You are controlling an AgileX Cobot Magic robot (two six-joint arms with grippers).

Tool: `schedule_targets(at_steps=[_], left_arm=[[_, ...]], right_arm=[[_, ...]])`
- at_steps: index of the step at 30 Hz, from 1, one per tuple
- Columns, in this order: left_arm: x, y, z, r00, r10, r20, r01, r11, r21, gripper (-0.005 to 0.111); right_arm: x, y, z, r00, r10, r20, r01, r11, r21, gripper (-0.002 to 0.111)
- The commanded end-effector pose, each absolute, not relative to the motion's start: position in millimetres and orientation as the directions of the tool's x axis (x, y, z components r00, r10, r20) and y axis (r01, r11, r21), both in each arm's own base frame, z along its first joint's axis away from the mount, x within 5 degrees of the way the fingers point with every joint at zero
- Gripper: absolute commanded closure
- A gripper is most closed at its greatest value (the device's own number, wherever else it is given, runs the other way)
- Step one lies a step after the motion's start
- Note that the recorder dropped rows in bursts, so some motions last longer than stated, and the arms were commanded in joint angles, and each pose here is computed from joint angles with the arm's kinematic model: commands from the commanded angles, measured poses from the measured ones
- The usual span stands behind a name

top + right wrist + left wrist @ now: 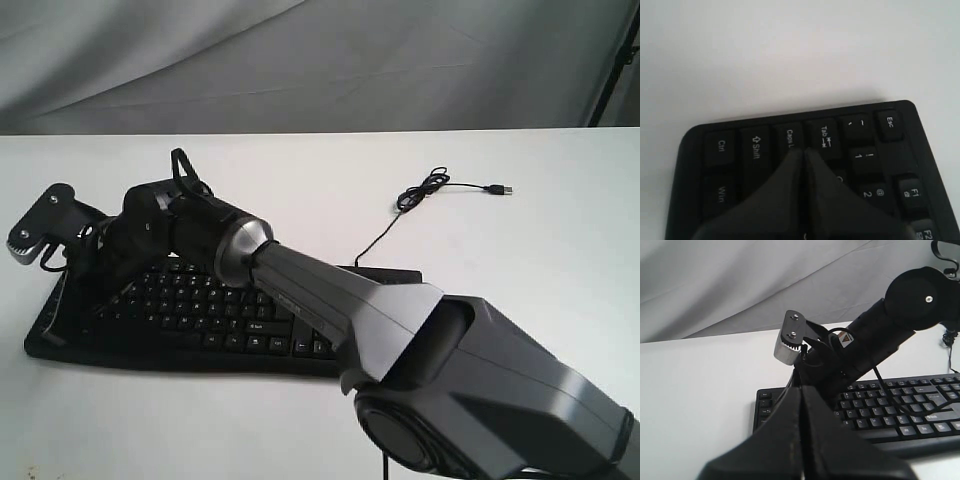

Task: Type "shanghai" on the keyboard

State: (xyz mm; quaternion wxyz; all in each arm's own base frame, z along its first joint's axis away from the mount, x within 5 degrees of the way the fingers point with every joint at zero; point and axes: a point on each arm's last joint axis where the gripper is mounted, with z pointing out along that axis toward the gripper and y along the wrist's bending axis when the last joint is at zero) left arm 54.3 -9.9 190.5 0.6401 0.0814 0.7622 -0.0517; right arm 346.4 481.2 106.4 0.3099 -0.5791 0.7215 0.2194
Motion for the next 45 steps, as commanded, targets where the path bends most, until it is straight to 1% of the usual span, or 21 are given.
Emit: schedule_targets(at_steps=[1, 16, 20, 24, 27, 32, 35, 41, 45], left_arm=[[54, -10, 190, -0.163, 0.058, -0.985, 0.194, 0.981, 0.026, 0.107], [54, -10, 190, -0.163, 0.058, -0.985, 0.194, 0.981, 0.026, 0.107], [54, -10, 190, -0.163, 0.058, -0.985, 0.194, 0.981, 0.026, 0.107], [54, -10, 190, -0.163, 0.058, -0.985, 0.194, 0.981, 0.026, 0.107], [54, -10, 190, -0.163, 0.058, -0.985, 0.194, 0.981, 0.026, 0.107], [54, -10, 190, -0.163, 0.058, -0.985, 0.194, 0.981, 0.026, 0.107], [54, -10, 190, -0.163, 0.058, -0.985, 0.194, 0.981, 0.026, 0.107], [54, -10, 190, -0.163, 0.058, -0.985, 0.194, 0.981, 0.026, 0.107], [54, -10, 190, -0.163, 0.058, -0.985, 0.194, 0.981, 0.026, 0.107]], right_arm=[[347, 480, 109, -0.130, -0.711, -0.691, -0.971, 0.231, -0.055, 0.108], [347, 478, 106, -0.133, -0.727, -0.673, -0.971, 0.231, -0.059, 0.108], [350, 475, 129, -0.082, -0.740, -0.668, -0.967, 0.223, -0.127, 0.108], [349, 466, 158, -0.032, -0.794, -0.607, -0.962, 0.189, -0.197, 0.108], [344, 456, 172, -0.032, -0.847, -0.530, -0.969, 0.157, -0.192, 0.108], [336, 447, 187, -0.057, -0.858, -0.510, -0.976, 0.156, -0.153, 0.108], [332, 435, 185, -0.088, -0.866, -0.492, -0.974, 0.177, -0.139, 0.108], [324, 396, 166, -0.172, -0.863, -0.476, -0.965, 0.245, -0.095, 0.108], [318, 385, 159, -0.181, -0.818, -0.546, -0.962, 0.263, -0.077, 0.108]])
